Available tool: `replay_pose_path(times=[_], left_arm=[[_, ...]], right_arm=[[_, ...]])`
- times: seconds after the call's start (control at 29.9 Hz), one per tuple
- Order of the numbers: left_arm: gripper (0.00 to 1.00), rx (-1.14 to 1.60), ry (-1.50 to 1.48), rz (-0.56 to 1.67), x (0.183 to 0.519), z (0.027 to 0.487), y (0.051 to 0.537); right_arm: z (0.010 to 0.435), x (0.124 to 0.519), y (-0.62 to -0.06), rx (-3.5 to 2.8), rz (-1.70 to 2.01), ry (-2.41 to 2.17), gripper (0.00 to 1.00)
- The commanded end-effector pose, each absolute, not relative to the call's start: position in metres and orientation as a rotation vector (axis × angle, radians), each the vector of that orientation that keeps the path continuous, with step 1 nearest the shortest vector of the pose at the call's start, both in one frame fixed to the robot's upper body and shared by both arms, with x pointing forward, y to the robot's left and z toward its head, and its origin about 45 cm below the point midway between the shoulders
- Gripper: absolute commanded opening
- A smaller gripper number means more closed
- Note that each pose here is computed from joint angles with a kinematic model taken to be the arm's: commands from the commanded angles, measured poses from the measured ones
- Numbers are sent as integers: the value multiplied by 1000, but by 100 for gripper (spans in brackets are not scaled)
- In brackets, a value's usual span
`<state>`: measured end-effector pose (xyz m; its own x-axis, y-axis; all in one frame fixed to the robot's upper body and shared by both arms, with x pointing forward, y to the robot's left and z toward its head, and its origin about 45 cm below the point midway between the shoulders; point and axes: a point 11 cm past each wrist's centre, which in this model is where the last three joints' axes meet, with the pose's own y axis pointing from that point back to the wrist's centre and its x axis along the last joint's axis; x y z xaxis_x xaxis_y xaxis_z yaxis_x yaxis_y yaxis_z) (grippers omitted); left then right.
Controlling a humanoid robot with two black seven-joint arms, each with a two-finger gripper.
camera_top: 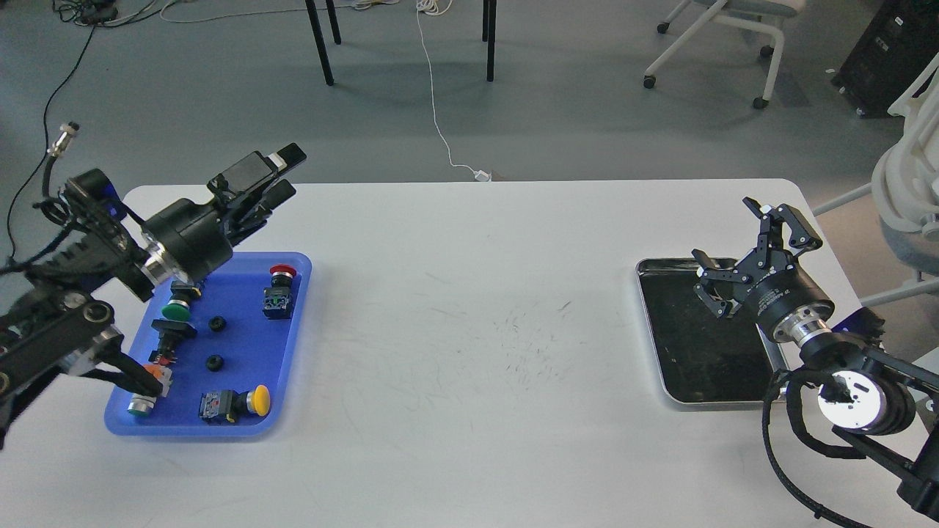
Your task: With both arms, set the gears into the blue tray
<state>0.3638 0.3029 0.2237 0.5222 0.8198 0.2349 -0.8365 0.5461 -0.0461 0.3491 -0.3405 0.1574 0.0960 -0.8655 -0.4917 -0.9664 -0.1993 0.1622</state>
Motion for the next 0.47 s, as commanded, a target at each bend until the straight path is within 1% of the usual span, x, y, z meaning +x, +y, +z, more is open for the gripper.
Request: replay_pose_path(times=[0.0, 0.07, 0.13, 0.27, 0.43], left_arm=[[98, -161, -64, 1173, 355, 208, 309], [98, -200, 80, 1228, 344, 188, 314], [98, -250, 169, 1256, 336, 177, 317], [98, -337, 248, 1275, 328, 166, 316], [98, -347, 284, 1280, 320, 156, 311]], right_arm=[[155, 349, -331, -2253, 679, 1835, 99], [152, 347, -323, -2318, 642, 1816, 99], [152, 347, -317, -2340, 628, 1797, 99], [157, 349, -317, -2327, 619, 1785, 99], [155, 347, -315, -2330, 629, 1779, 99]])
